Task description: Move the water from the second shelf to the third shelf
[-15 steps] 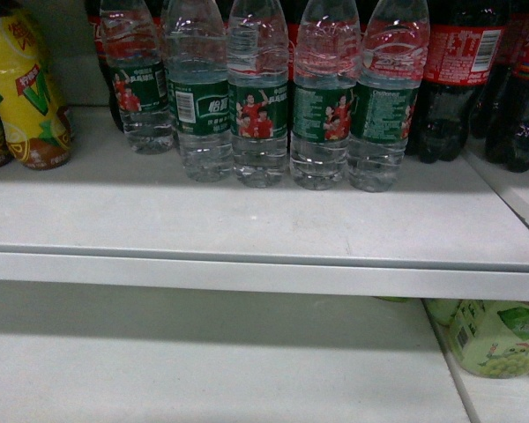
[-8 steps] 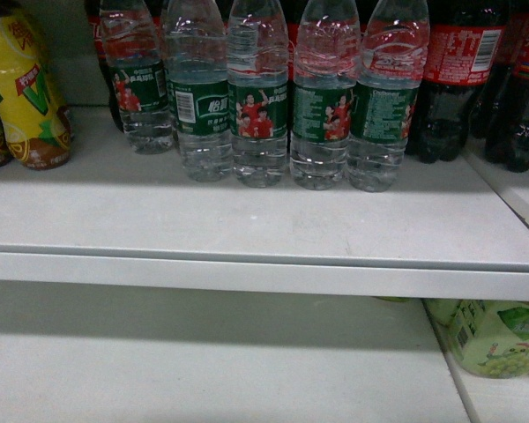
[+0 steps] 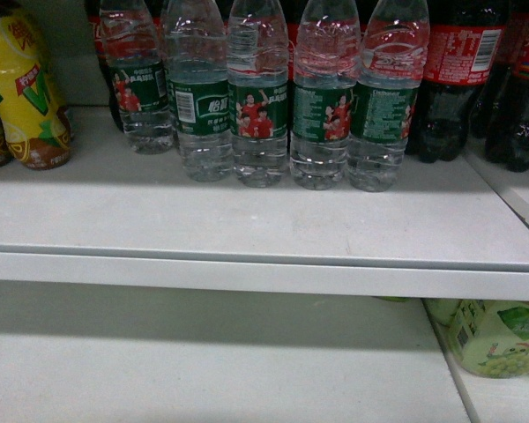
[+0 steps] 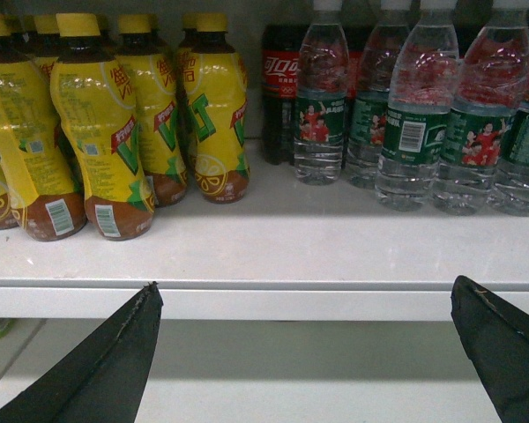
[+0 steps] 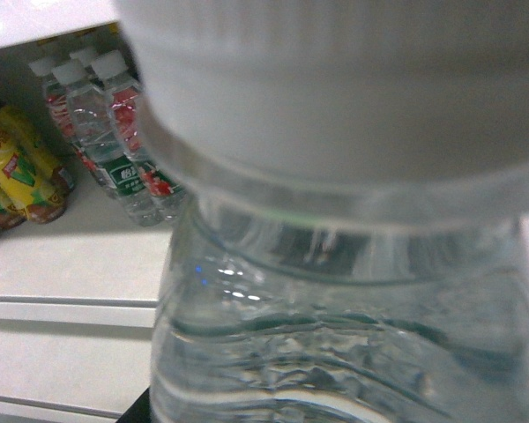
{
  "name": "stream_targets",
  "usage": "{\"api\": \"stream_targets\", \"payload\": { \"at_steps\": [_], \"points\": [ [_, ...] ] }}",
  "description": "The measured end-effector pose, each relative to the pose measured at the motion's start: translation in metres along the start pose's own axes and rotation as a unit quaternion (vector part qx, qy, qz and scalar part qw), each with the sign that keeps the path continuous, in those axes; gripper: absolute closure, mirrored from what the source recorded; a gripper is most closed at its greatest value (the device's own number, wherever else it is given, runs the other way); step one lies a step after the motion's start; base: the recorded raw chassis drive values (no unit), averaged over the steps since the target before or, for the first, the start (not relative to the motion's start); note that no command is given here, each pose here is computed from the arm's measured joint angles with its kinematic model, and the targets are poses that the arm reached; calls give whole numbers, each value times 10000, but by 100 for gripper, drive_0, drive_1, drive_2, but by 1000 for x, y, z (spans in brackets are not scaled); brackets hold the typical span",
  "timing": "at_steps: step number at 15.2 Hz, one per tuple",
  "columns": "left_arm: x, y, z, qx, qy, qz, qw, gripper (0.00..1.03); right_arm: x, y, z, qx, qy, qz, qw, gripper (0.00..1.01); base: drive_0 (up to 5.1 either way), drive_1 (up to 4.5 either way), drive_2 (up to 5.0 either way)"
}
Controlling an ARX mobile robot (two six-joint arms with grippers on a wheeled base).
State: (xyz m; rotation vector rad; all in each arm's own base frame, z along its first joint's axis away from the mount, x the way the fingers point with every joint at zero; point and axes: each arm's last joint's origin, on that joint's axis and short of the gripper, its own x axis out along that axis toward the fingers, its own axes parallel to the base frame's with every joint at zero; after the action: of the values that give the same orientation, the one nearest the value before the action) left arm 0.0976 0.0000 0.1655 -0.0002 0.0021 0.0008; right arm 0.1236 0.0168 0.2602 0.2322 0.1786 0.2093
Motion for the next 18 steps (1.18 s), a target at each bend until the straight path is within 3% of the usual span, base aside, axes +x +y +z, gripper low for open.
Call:
{"api": "stream_targets", "payload": {
  "at_steps": [18],
  "points": [
    [0, 0, 0, 0, 0, -13, 10000, 5, 0, 1, 0, 28, -2, -63, 10000, 58, 0, 0, 0]
  ]
}}
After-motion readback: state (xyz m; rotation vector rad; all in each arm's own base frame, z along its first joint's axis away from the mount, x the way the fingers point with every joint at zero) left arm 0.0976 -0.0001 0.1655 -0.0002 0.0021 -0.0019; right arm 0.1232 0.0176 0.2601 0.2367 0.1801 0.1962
